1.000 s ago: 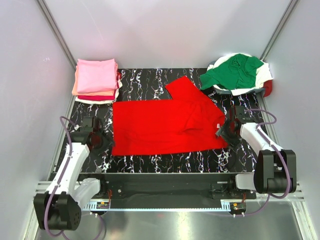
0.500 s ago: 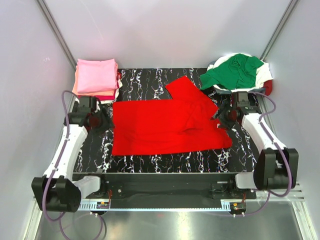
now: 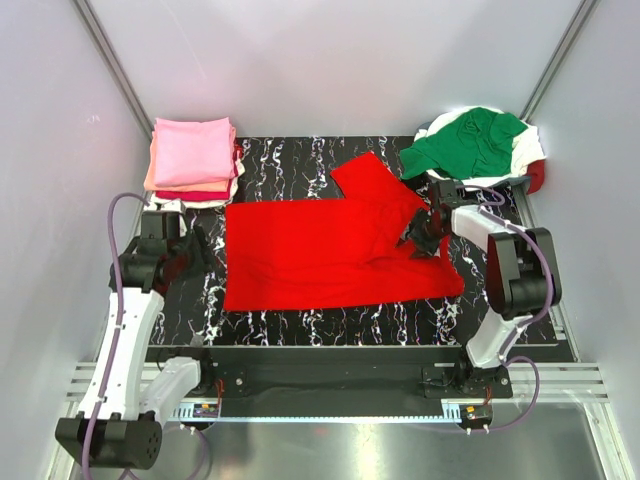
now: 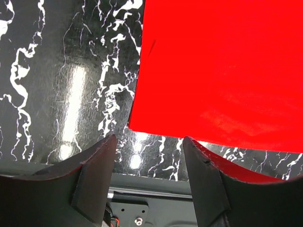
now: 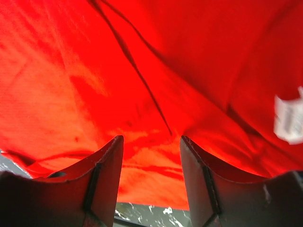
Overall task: Fold and stack the t-shirts
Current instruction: Fold the tshirt
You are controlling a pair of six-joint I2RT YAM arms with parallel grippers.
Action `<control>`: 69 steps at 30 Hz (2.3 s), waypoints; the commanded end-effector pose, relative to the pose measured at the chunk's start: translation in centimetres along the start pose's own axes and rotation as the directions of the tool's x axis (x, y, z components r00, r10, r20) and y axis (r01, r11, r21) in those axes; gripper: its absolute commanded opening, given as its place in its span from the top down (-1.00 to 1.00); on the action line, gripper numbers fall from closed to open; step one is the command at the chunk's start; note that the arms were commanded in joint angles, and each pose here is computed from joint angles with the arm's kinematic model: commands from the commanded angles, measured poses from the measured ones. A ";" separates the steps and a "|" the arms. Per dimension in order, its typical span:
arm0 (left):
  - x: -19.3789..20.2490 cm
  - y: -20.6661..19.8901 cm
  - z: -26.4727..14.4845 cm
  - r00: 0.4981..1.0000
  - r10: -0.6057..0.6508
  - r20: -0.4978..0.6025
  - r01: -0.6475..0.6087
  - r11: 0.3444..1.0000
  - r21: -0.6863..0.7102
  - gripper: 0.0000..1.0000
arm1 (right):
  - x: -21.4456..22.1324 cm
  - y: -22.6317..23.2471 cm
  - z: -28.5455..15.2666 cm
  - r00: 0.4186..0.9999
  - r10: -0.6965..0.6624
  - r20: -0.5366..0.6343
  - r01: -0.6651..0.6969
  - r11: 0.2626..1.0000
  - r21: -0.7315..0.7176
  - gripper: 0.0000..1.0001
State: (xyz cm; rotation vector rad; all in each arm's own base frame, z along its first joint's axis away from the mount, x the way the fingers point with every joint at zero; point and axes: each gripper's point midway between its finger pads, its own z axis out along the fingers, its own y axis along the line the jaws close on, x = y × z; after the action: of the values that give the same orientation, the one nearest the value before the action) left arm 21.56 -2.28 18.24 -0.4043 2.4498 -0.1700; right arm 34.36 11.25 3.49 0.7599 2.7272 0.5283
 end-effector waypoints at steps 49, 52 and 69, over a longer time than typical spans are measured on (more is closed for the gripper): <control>-0.7 0.1 0.4 0.999 -0.013 0.045 0.013 1.000 -0.007 -0.29 | -27.3 21.9 7.4 0.746 -0.269 0.609 0.382 0.922 -0.061 -0.77; 0.2 -0.6 1.2 0.999 -0.031 0.011 0.031 0.999 0.035 -0.28 | -27.9 20.2 9.0 0.748 -0.266 0.609 0.359 0.933 -0.033 -0.78; 1.2 -0.9 2.2 0.998 -0.058 -0.035 0.060 0.997 0.046 -0.25 | -20.6 21.1 14.7 0.891 -0.265 0.369 0.360 0.907 -0.219 -0.01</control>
State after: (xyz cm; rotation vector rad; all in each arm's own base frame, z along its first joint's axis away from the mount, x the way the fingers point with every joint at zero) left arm 21.21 -3.08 15.53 -0.4683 2.5041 -0.2214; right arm 66.91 19.48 3.79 0.3011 2.2695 0.5689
